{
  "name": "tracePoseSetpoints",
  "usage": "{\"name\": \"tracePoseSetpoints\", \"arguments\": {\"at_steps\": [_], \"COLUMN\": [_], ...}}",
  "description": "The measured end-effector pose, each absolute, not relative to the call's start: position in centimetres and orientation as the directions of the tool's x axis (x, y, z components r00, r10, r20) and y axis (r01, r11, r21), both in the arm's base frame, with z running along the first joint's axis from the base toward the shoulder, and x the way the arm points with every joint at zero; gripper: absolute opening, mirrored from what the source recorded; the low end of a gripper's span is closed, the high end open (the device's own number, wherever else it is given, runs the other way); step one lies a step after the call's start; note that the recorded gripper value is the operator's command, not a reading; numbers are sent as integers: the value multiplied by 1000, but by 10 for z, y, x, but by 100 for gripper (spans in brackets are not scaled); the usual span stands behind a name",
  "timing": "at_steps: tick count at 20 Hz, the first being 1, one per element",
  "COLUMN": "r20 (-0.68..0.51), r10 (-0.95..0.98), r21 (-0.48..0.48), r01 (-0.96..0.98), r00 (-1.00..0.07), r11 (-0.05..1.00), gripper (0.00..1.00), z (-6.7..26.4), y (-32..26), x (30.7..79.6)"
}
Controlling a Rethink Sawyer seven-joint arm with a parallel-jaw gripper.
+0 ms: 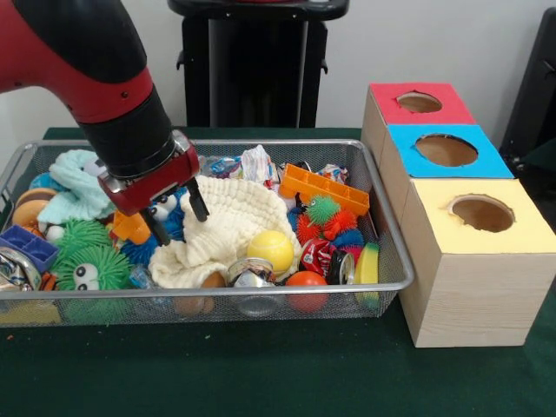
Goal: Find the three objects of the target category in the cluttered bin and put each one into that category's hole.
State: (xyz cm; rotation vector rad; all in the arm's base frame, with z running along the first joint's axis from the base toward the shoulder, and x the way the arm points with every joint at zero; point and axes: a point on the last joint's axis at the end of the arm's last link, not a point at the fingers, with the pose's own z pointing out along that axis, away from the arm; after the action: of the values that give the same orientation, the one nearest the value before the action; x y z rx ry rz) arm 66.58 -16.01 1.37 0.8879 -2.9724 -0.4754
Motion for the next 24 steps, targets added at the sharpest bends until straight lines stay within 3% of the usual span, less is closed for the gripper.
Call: {"name": "tracePoseSetpoints", "arguments": {"at_steps": [8,13,24], "r20": [68,93,120], "r10": [-605,-607,-502], "r21": [317,321,301], "r01": [-558,-553,-451], "r00": [-793,-789,-856], "r11": [767,769,840], "gripper": [100,100,100], "z": [15,17,12], "y": [-127,-125,-190], "x": [664,672,705]}}
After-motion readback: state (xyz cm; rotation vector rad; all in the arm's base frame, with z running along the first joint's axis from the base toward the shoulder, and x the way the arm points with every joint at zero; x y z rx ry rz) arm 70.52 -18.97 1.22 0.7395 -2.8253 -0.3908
